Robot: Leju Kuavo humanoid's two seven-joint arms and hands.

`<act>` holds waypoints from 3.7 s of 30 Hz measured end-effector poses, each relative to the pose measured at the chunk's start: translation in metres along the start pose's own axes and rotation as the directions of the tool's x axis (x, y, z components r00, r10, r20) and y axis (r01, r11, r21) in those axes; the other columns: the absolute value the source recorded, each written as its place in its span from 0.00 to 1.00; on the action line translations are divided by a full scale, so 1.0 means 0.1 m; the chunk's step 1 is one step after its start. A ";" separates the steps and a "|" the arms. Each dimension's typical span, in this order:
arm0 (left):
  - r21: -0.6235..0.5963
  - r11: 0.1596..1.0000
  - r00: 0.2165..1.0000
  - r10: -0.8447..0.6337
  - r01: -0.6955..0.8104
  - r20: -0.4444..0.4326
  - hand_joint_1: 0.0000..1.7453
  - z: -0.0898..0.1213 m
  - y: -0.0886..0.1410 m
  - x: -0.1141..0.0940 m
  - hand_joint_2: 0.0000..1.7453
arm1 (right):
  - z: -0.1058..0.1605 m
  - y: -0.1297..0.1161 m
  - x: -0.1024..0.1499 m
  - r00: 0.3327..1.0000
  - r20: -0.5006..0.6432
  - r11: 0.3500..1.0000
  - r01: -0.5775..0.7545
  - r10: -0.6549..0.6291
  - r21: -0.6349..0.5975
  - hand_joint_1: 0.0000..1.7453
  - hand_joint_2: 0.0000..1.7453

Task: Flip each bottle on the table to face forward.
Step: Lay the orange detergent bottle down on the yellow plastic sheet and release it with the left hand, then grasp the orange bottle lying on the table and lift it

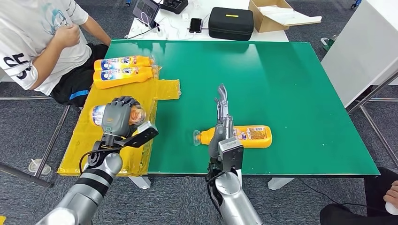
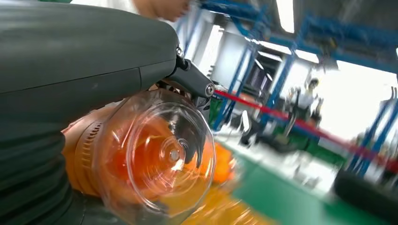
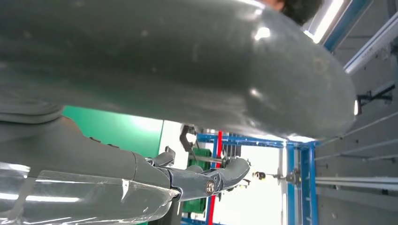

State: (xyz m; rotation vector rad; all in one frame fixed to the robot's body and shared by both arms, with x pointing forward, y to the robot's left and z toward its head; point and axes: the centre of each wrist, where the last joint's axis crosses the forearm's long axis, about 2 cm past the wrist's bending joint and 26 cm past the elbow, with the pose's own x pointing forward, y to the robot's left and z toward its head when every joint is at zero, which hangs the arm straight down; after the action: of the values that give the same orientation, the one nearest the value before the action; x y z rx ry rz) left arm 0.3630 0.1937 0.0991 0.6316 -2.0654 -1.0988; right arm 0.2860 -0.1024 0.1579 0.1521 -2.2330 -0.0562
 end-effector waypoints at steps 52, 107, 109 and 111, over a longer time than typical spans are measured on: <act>-0.700 0.644 0.951 0.178 -0.307 -0.253 0.00 0.42 -0.02 -0.66 0.00 | 0.12 0.08 -0.26 0.987 -0.155 0.988 0.061 -0.038 0.145 0.00 0.00; 0.659 0.554 0.728 0.686 -0.509 -0.014 0.00 0.63 0.29 0.02 1.00 | -0.25 -2.20 -0.41 0.439 -0.184 0.392 -0.450 0.880 0.803 0.00 1.00; 0.655 0.552 0.723 0.691 -0.517 -0.012 0.00 0.61 0.28 0.02 1.00 | -0.25 -2.24 -0.43 0.439 -0.184 0.378 -0.410 0.880 0.830 0.00 1.00; 0.649 0.550 0.717 0.697 -0.525 -0.011 0.00 0.58 0.26 0.03 1.00 | -0.26 -2.28 -0.46 0.438 -0.183 0.362 -0.372 0.880 0.854 0.00 1.00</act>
State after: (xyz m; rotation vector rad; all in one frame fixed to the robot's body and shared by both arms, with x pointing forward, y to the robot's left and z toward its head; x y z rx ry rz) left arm 0.3142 0.2350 0.0993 0.2473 -2.1131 0.1004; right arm 0.3551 -0.3220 0.1170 -0.3476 -1.3103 1.2182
